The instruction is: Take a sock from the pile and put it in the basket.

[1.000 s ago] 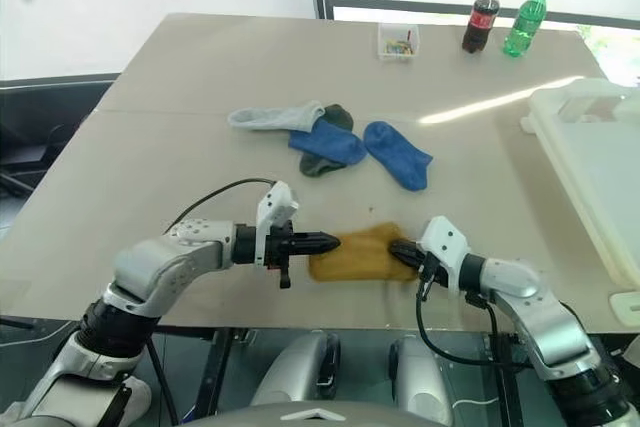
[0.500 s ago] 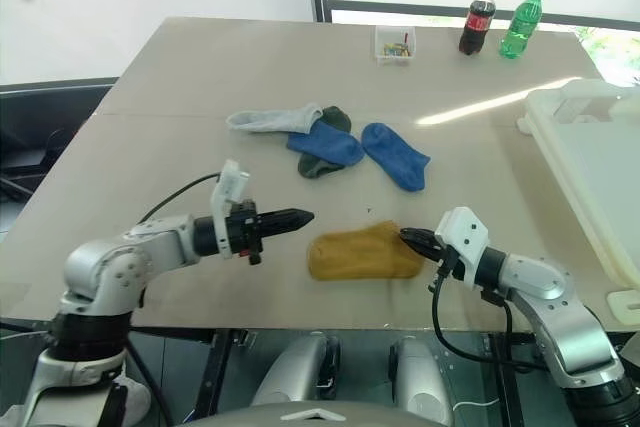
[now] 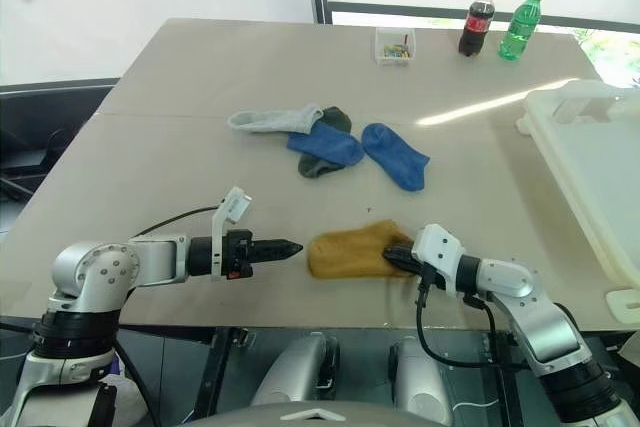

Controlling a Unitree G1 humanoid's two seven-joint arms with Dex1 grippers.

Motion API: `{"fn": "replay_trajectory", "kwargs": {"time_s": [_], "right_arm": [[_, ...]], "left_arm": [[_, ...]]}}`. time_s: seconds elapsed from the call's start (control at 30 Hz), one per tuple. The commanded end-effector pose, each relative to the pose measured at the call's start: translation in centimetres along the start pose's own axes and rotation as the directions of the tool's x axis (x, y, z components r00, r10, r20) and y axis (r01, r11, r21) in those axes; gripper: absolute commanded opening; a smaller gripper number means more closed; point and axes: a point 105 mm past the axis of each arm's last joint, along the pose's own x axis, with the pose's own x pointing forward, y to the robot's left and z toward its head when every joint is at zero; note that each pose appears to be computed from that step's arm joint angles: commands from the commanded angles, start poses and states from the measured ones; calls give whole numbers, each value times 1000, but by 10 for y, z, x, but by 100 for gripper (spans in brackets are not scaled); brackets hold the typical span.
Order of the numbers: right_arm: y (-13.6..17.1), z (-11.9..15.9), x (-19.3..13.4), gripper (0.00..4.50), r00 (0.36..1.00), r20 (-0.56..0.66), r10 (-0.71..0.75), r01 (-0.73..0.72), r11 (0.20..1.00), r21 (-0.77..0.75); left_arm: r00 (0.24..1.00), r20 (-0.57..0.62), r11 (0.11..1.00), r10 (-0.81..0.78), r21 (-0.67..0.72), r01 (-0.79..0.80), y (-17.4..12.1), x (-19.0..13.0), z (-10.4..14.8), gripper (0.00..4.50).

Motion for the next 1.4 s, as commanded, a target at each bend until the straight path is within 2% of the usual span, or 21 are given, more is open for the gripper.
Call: {"fn": "replay_trajectory", "kwargs": {"time_s": [0.03,0.1,0.2,0.23,0.3,0.33,0.4,0.43,0.5,0.6,0.7,0.83,1.03,1.2,1.4], "right_arm": [[7,-24,-1,0,997,-72,11,-7,998,62],[10,-25,0,0,998,-69,12,-7,998,69],[11,-25,0,0,998,-69,5,0,998,68],[11,-25,-1,0,998,-70,1,3,998,65],[11,-24,-2,0,997,-71,-7,12,998,62],[11,-24,-2,0,997,-72,-12,16,998,60],[12,-24,-3,0,997,-72,-17,21,998,58],[12,-24,-4,0,997,-72,-19,23,998,57],[12,-23,-4,0,998,-65,-22,26,998,59],[14,-22,-3,0,998,-61,-17,21,998,62],[15,-21,-3,0,998,-61,-16,20,998,64],[14,-21,-4,0,998,-68,-13,17,998,58],[13,-21,-4,0,997,-70,-17,21,998,54],[13,-21,-6,0,997,-71,-25,29,998,55],[14,-19,-4,0,998,-62,-27,30,998,55]], "left_arm": [[998,-64,1000,-7,-21,5,-3,2,-9,2],[998,-69,999,-3,-44,0,0,6,-11,2],[1000,9,999,-22,-40,23,2,9,-1,2],[1000,0,999,-26,-38,26,1,8,-2,53],[999,5,997,-53,-64,53,-2,4,-2,117],[997,10,994,-77,-75,78,-6,1,-1,171],[996,6,992,-89,-90,90,-9,-3,0,237],[996,1,991,-89,-95,89,-9,-4,-1,287],[994,-21,989,-107,-100,104,-13,-5,-5,344],[999,-23,986,-48,-163,43,-1,3,-7,449],[996,1,970,-84,-227,82,-3,15,-3,449],[995,-26,957,-99,-275,88,-4,30,-7,449],[982,-54,927,-182,-342,153,-10,35,-18,449],[956,-69,909,-284,-338,245,-26,31,-14,449],[933,-94,895,-348,-329,301,-40,42,-8,449]]}}
